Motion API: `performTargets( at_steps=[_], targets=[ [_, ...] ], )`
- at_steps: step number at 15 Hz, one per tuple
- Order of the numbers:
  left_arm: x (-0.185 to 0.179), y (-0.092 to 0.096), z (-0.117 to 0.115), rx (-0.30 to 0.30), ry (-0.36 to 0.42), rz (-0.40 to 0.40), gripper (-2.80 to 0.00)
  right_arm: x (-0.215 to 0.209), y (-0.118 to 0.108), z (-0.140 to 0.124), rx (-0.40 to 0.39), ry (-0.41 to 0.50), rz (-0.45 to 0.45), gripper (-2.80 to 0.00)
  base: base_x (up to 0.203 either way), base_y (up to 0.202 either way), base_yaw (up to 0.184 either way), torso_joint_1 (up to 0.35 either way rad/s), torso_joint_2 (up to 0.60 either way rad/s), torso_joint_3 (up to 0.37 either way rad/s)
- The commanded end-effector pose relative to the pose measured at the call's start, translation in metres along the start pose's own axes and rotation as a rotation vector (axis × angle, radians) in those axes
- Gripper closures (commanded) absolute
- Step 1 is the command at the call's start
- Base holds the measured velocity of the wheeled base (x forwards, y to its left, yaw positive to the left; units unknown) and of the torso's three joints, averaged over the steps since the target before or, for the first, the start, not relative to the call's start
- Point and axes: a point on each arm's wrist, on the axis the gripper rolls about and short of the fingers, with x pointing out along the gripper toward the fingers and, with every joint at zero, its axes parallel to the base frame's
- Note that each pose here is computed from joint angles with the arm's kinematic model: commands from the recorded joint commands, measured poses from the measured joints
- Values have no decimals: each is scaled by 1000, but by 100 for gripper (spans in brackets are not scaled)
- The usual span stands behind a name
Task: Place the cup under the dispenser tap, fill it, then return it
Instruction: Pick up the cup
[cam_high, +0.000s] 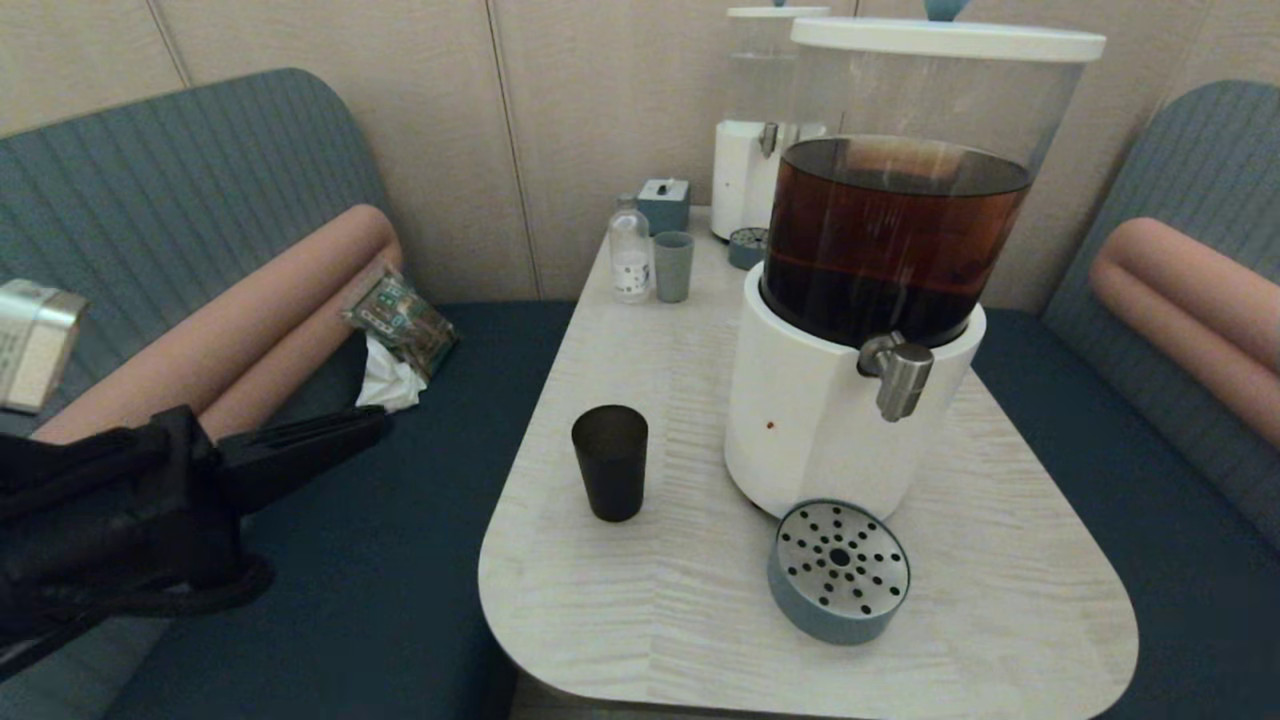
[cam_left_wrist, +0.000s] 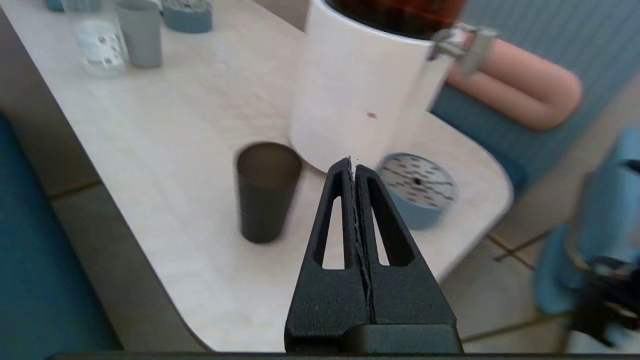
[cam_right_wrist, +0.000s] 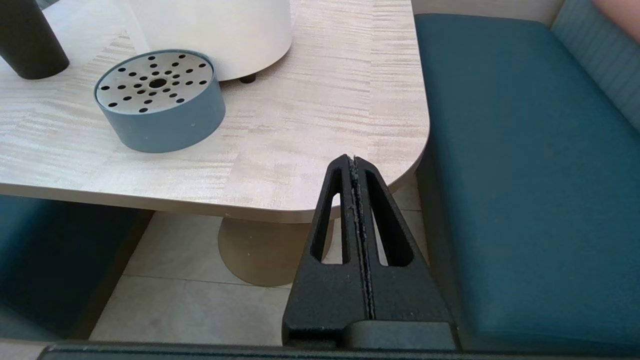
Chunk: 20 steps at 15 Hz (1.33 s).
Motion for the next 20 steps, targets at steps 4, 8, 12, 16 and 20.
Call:
performTargets(
  at_steps=[4,8,12,16,20],
  targets=[
    [31,39,-36,-7,17,14,0,0,0,0,0,1,0,0,0,0,0,0,0,0],
    [40,55,-50,-21,30,25,-280,0,0,0,0,1,0,0,0,0,0,0,0,0],
    [43,59,-68,-44,75,-135,-280,0,0,0,0,1,0,0,0,0,0,0,0,0],
    [55,73,-89,-48,112,-230,-280,0,0,0,0,1,0,0,0,0,0,0,0,0],
    [75,98,-104,-47,123,-236,-280,0,0,0,0,1,0,0,0,0,0,0,0,0]
  ],
)
